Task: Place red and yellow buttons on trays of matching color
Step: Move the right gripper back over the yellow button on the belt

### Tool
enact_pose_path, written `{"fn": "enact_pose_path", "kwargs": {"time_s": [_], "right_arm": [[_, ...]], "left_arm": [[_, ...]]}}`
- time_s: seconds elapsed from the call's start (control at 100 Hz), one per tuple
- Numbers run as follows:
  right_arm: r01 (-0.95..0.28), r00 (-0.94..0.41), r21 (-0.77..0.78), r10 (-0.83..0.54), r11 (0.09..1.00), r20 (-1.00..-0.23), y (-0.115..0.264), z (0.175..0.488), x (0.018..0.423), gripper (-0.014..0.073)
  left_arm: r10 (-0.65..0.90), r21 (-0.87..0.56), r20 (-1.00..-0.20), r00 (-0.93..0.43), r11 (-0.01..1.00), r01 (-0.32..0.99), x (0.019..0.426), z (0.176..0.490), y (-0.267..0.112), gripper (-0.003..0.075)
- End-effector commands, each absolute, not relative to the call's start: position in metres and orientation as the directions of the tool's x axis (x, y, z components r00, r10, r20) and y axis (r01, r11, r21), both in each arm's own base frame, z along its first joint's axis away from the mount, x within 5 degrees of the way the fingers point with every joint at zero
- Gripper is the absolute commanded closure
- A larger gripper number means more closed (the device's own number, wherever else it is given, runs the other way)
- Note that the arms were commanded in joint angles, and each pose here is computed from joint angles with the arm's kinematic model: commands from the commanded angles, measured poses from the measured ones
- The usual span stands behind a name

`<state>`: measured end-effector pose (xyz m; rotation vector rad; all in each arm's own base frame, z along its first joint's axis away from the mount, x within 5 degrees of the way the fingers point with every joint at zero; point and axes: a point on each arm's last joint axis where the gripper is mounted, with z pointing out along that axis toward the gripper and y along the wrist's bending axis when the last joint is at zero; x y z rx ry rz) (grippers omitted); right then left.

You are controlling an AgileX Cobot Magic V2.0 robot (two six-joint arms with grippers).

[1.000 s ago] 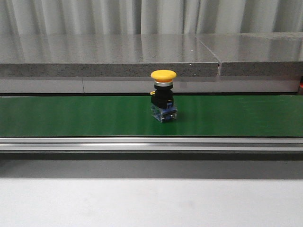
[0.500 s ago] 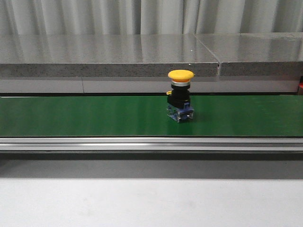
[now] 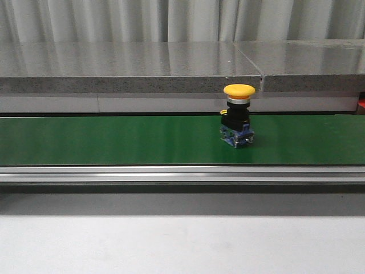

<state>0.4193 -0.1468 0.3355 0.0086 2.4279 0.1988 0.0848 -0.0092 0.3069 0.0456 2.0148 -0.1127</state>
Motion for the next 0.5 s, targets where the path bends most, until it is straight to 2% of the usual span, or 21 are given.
{"fn": "enact_pose_path", "kwargs": {"time_s": [0.0,0.24,0.49], "right_arm": [[-0.070,-0.688,0.114,0.034,0.991,-0.725,-0.135,0.377,0.395,-0.0048],[-0.049,-0.682,0.075,0.022,0.996,-0.731,-0.112,0.367,0.337,-0.0048],[-0.045,-0.722,0.113,0.045,0.993,-0.690,-0.079,0.329,0.276,-0.0048]], "left_arm": [[-0.037,-0.072,-0.938,-0.344,0.994,0.088,0.087,0.322,-0.010,0.0739],[-0.037,-0.072,-0.938,-0.344,0.994,0.088,0.087,0.322,-0.010,0.0739],[-0.037,-0.072,-0.938,-0.344,0.994,0.088,0.087,0.322,-0.010,0.0739]]}}
